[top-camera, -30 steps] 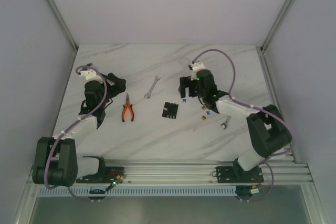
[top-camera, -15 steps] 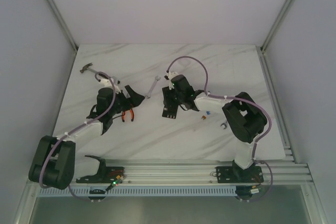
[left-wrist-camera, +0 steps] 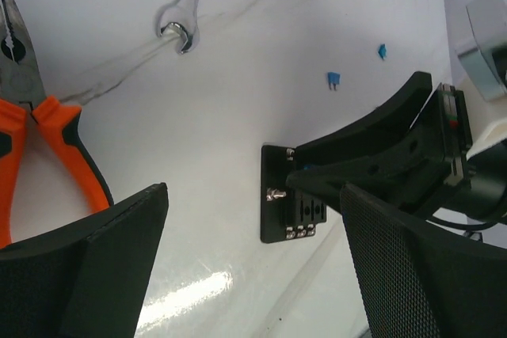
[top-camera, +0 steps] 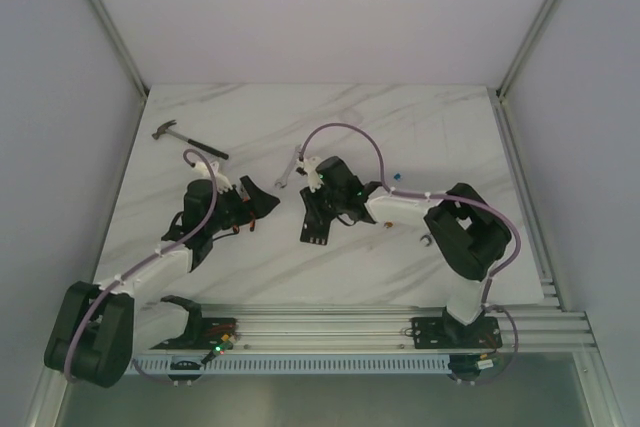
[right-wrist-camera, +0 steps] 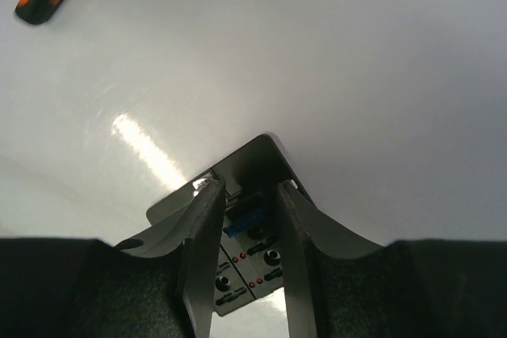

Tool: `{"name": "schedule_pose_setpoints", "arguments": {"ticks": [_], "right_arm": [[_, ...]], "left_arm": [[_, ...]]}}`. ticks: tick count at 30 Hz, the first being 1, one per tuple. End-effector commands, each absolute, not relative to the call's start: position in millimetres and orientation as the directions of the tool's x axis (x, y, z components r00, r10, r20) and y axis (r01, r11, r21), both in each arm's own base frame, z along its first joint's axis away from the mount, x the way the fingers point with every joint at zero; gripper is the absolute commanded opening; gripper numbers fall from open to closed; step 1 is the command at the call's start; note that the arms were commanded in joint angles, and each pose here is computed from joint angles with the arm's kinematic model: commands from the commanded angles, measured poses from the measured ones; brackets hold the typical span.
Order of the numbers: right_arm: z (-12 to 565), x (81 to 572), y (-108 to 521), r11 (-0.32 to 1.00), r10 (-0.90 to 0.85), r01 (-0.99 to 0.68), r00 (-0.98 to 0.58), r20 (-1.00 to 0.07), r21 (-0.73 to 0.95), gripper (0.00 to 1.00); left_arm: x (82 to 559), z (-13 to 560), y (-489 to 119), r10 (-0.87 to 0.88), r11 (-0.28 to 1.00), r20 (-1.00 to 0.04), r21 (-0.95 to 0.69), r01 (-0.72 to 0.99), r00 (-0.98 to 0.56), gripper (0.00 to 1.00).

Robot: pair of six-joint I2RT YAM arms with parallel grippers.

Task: Snap on the fuse box
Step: Adjust the fuse box base at the center of the board.

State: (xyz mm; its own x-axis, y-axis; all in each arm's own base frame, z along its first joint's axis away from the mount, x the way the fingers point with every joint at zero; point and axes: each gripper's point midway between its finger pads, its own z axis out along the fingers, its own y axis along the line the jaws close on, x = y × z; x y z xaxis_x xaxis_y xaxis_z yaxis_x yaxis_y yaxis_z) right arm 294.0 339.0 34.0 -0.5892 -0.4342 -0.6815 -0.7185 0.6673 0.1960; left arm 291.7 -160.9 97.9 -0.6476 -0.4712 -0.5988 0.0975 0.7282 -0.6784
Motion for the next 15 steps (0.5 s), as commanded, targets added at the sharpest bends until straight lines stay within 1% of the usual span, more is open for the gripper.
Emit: {"name": "schedule_pose_setpoints", "arguments": {"ticks": [1,6,8,11,13,15], "right_arm": [[9,238,321,0.616,-0.559,-0.754,-0.621,-0.550,0.226,0.38],[13,216,315,0.574,-0.608,-0.791,-0.586,-0.536,0.213,0.39],[13,216,308,0.573,-0.631,-0.799,-0.571,-0.525,0.180,0.39],[17,221,297,0.592,-0.649,-0.797,-0.558,-0.517,0.118,0.43],[28,222,297,0.603,-0.634,-0.791,-0.553,-0.540,0.102,0.49],[40,223,299,0.620,-0.616,-0.780,-0.549,-0.565,0.081,0.58]], "left_arm": [[277,95,-165,-0.466,0.711,-0.567,-0.697,0.095,-0.679,0.98],[272,98,-165,-0.477,0.703,-0.565,-0.705,0.093,-0.673,0.98],[270,97,-165,-0.477,0.702,-0.562,-0.707,0.092,-0.676,0.98],[268,98,-166,-0.477,0.697,-0.556,-0.711,0.092,-0.681,0.98],[266,96,-167,-0.476,0.696,-0.551,-0.712,0.089,-0.685,0.99],[264,96,-167,-0.475,0.695,-0.548,-0.713,0.088,-0.688,0.99]]}}
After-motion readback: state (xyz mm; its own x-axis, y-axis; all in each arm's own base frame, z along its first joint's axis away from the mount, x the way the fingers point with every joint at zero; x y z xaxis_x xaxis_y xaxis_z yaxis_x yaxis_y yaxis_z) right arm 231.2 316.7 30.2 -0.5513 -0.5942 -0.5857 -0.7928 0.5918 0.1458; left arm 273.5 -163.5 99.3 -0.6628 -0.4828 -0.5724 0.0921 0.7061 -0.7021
